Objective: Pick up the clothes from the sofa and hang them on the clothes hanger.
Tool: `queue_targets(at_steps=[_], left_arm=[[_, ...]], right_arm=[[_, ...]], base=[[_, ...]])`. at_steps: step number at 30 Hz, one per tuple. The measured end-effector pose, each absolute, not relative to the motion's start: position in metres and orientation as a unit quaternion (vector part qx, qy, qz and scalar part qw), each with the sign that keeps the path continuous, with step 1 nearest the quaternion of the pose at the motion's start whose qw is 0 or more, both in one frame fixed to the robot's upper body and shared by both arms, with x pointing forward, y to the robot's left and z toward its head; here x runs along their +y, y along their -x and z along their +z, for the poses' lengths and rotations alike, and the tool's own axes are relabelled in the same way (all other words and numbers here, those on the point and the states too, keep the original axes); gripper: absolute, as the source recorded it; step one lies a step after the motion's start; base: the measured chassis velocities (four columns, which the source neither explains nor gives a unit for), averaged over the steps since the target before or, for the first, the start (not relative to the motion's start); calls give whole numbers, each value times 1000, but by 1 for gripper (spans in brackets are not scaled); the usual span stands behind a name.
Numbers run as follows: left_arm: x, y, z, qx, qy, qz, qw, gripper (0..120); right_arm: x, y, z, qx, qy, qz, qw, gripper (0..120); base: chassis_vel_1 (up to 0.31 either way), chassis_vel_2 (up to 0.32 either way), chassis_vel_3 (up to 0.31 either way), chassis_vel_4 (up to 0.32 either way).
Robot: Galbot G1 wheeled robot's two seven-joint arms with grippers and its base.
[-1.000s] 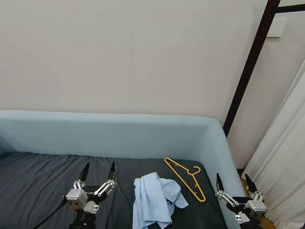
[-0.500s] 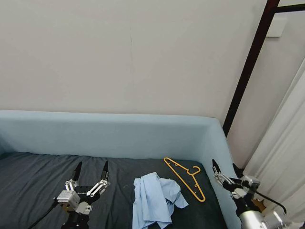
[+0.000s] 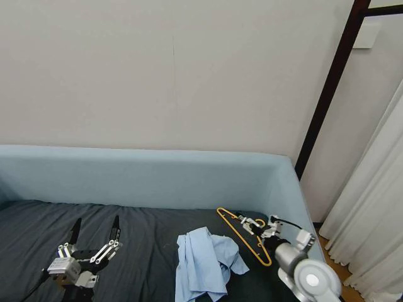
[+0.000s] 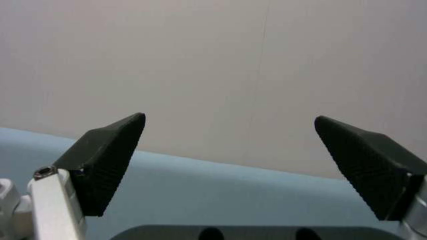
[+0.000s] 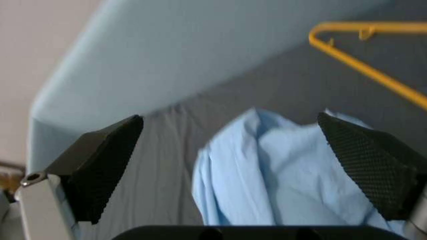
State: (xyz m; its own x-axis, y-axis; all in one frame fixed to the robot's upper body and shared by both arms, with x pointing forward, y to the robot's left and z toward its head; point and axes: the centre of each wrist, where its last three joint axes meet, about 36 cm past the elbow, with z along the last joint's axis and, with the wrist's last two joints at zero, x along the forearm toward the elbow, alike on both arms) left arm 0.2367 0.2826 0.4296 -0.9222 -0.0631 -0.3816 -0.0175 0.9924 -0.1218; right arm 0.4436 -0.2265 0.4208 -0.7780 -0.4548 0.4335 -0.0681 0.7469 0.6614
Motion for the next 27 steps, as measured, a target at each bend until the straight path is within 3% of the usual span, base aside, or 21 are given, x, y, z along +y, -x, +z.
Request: queue_targets(at_steps=[4,7,19,27], left_arm=[[286,-233,432,979,25,-53,195,100],[287,-231,432,980,27,-49,193,100],[293,-227,431,982,32,-30,182,100],[294,-227,429,983,37,-29,180,100]], right_arm=[[-208,-474,390,-875,-126,-296,362,100],[-204,-487,372,-877,-117,-277,375,100],[-175,-532,324,-885,-91,-276,364,100],[-148,-529,314,-894,-102,-242,362,100]], base=[[0,0,0,0],[0,0,0,0],[0,0,0,0],[0,0,0,0]])
